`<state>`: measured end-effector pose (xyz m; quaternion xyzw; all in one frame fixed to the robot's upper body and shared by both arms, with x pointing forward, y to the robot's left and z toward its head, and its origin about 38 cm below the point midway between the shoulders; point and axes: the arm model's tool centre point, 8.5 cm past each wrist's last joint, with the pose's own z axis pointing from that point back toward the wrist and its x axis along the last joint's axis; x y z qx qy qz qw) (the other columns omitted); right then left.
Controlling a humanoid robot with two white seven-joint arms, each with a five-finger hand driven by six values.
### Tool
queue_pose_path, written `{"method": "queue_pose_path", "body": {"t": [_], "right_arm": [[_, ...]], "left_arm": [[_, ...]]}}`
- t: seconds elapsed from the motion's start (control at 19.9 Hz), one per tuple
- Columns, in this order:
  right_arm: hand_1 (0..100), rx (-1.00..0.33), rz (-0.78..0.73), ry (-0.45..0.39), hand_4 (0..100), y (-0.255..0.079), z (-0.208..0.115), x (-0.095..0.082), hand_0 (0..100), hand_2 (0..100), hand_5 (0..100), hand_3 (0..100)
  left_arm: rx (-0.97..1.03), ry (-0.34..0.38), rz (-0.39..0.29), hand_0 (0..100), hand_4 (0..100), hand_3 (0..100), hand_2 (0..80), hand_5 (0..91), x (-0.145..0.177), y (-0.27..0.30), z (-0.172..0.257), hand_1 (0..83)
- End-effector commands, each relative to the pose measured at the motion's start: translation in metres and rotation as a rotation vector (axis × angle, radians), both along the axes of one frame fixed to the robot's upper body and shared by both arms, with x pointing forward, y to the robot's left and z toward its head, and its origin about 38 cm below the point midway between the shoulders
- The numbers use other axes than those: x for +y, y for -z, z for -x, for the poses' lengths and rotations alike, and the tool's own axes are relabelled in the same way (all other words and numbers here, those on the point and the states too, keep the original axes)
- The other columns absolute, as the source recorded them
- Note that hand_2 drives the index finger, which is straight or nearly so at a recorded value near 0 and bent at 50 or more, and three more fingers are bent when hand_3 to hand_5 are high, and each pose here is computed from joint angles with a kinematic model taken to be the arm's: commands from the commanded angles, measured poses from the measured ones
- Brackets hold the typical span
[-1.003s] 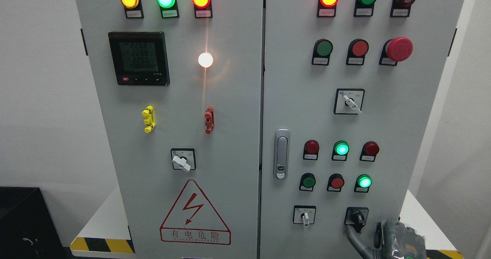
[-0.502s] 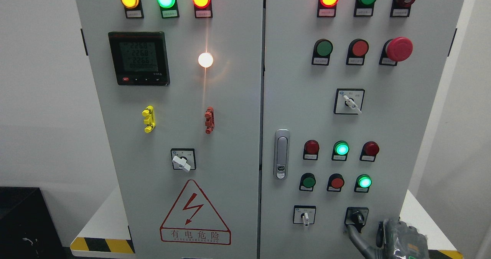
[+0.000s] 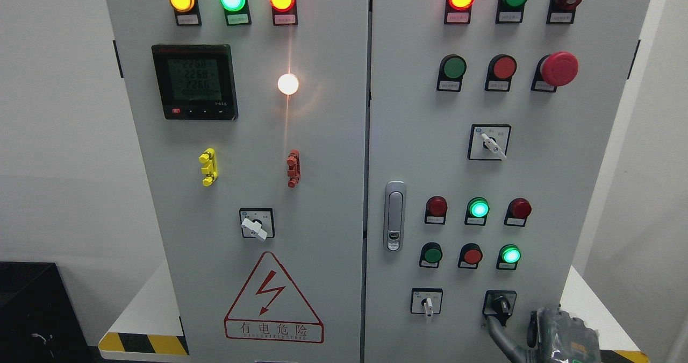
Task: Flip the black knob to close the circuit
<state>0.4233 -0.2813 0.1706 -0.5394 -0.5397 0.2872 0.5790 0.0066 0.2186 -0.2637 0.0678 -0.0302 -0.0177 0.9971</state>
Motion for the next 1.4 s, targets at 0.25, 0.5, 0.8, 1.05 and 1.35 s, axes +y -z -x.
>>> {"method": "queue_pose_path", "body": {"t": [0.25, 0.5, 0.8, 1.05, 1.35], "right_arm": [[5, -0.004, -0.012, 0.056, 95, 0.000, 0.004, -0.025, 0, 89, 100, 100], [5, -0.005, -0.015, 0.063, 95, 0.000, 0.005, -0.028, 0, 89, 100, 100], [5, -0.005, -0.015, 0.063, 95, 0.000, 0.005, -0.028, 0, 89, 100, 100], [5, -0.007, -0.018, 0.069, 95, -0.001, 0.005, -0.030, 0, 89, 100, 100], [5, -0.010, -0.021, 0.069, 95, -0.001, 0.005, -0.032, 0, 89, 100, 100]], "left_arm": [[-0.007, -0.003, 0.005, 12, 0, 0, 0.0, 0.0, -0.001, 0.001, 0.004, 55.6], [-0.007, -0.003, 0.005, 12, 0, 0, 0.0, 0.0, -0.001, 0.001, 0.004, 55.6], [-0.007, -0.003, 0.005, 12, 0, 0, 0.0, 0.0, -0.001, 0.001, 0.004, 55.6], [-0.007, -0.001, 0.005, 12, 0, 0, 0.0, 0.0, -0.002, 0.001, 0.004, 55.6], [-0.007, -0.001, 0.005, 12, 0, 0, 0.0, 0.0, -0.002, 0.001, 0.004, 55.6]]}}
